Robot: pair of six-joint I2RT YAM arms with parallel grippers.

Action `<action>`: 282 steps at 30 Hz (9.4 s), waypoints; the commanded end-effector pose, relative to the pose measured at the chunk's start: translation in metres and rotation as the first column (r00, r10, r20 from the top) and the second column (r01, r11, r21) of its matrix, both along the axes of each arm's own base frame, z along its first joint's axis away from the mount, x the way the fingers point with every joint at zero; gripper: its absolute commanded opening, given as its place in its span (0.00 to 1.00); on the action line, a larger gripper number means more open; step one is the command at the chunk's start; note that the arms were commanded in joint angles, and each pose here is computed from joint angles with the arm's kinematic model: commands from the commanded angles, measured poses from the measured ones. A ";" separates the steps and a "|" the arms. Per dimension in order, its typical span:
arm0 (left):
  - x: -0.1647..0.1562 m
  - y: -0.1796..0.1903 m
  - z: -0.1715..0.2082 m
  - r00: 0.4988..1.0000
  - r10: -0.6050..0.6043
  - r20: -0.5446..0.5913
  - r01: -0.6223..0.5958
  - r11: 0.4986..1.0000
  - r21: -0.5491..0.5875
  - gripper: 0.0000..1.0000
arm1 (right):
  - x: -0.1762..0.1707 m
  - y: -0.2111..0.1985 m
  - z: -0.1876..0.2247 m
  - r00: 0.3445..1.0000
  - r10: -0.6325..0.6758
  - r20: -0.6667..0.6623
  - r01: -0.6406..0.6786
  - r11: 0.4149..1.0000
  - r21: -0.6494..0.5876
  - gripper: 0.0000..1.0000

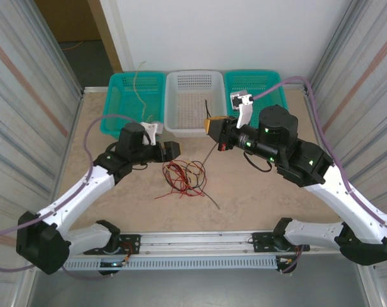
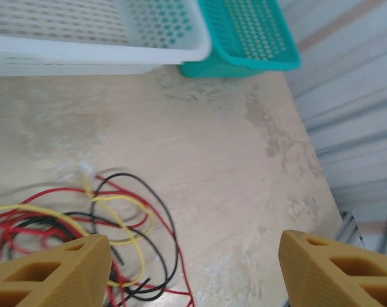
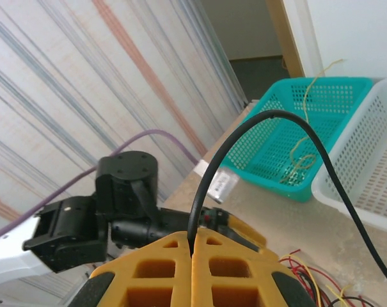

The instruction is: Untangle the cables

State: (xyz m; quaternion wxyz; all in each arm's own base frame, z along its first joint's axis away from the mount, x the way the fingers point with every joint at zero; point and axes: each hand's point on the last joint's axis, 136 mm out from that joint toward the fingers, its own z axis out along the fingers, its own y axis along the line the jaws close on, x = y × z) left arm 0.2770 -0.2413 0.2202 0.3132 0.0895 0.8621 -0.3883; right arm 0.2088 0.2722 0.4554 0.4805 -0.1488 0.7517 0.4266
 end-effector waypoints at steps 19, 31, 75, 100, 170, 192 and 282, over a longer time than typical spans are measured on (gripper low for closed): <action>-0.020 0.027 -0.050 0.984 0.108 -0.142 -0.087 0.985 0.147 0.61 | 0.208 -0.138 0.018 0.867 -0.492 -0.085 0.483 0.869 -0.108 0.00; -0.018 0.026 -0.065 0.978 0.116 -0.176 -0.087 0.983 0.164 0.60 | 0.293 -0.177 -0.104 0.772 -0.570 -0.281 0.486 0.815 -0.317 0.03; -0.060 0.055 -0.109 0.907 0.184 -0.379 -0.101 0.968 0.229 0.54 | 0.017 0.019 -0.368 0.601 -0.450 -0.661 -0.006 0.824 -0.566 0.41; -0.074 0.059 -0.109 0.870 0.233 -0.435 -0.192 0.972 0.137 0.53 | -0.007 0.047 -0.380 0.759 -0.268 -0.593 -0.334 0.621 -0.709 0.14; -0.004 -0.038 0.004 0.999 -0.043 0.022 0.047 0.974 -0.222 0.99 | -0.005 0.058 -0.101 0.955 0.206 -0.213 -0.231 0.968 -0.101 0.00; 0.016 -0.010 -0.107 0.942 0.161 -0.294 -0.187 0.980 -0.063 0.67 | 0.005 -0.007 0.003 0.997 0.073 0.014 -0.073 0.997 0.033 0.00; -0.012 0.019 0.017 0.987 0.042 0.157 -0.058 0.993 0.100 0.80 | 0.190 -0.015 -0.041 0.973 -0.231 -0.016 0.232 0.972 0.039 0.00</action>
